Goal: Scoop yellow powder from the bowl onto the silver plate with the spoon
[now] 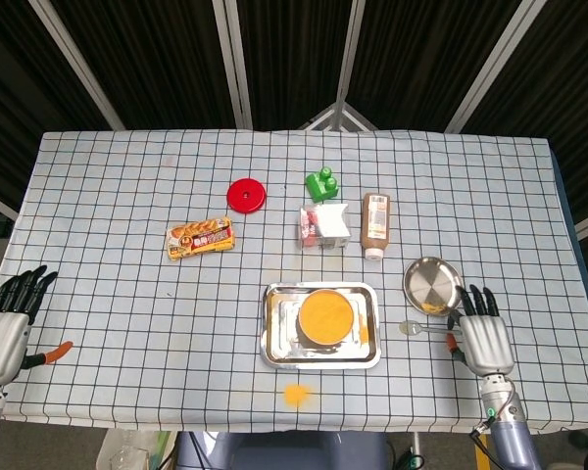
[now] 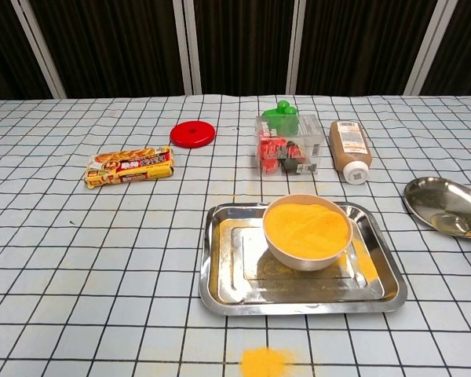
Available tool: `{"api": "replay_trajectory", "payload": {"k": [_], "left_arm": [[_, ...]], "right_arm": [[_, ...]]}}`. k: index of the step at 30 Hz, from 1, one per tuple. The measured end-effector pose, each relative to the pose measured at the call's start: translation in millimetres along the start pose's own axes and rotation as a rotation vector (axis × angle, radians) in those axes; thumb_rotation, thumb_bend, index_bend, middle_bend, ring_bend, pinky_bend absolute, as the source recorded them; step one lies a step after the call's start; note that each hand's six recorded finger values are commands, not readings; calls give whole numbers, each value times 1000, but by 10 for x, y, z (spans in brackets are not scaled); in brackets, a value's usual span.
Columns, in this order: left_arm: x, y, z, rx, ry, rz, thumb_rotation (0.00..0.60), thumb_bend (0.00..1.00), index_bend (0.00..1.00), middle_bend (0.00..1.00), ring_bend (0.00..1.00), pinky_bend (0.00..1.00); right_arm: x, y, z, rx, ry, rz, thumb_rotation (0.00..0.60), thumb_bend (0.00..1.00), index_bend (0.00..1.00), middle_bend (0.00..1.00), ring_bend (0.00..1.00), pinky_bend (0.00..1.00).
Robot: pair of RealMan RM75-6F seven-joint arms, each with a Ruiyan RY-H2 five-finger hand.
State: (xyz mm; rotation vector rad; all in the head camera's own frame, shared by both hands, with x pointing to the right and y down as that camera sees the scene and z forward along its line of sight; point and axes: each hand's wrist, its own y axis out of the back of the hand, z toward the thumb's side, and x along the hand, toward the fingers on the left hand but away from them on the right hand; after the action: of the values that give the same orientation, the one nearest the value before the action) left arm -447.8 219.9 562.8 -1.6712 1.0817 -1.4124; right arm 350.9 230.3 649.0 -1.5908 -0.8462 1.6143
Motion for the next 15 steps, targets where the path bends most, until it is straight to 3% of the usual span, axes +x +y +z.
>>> {"api": "replay_trajectory", "payload": {"k": [7, 15], "left_arm": [[-3, 4, 4, -13, -8, -7, 600, 0, 0, 0, 0, 0], [5, 37, -12, -33, -16, -6, 600, 0, 0, 0, 0, 0]], "right_arm": [[-65, 120, 327, 84, 46, -9, 600, 481, 598, 133, 0, 0], [-220, 108, 715, 172, 54, 13, 600, 481, 597, 133, 0, 0]]}}
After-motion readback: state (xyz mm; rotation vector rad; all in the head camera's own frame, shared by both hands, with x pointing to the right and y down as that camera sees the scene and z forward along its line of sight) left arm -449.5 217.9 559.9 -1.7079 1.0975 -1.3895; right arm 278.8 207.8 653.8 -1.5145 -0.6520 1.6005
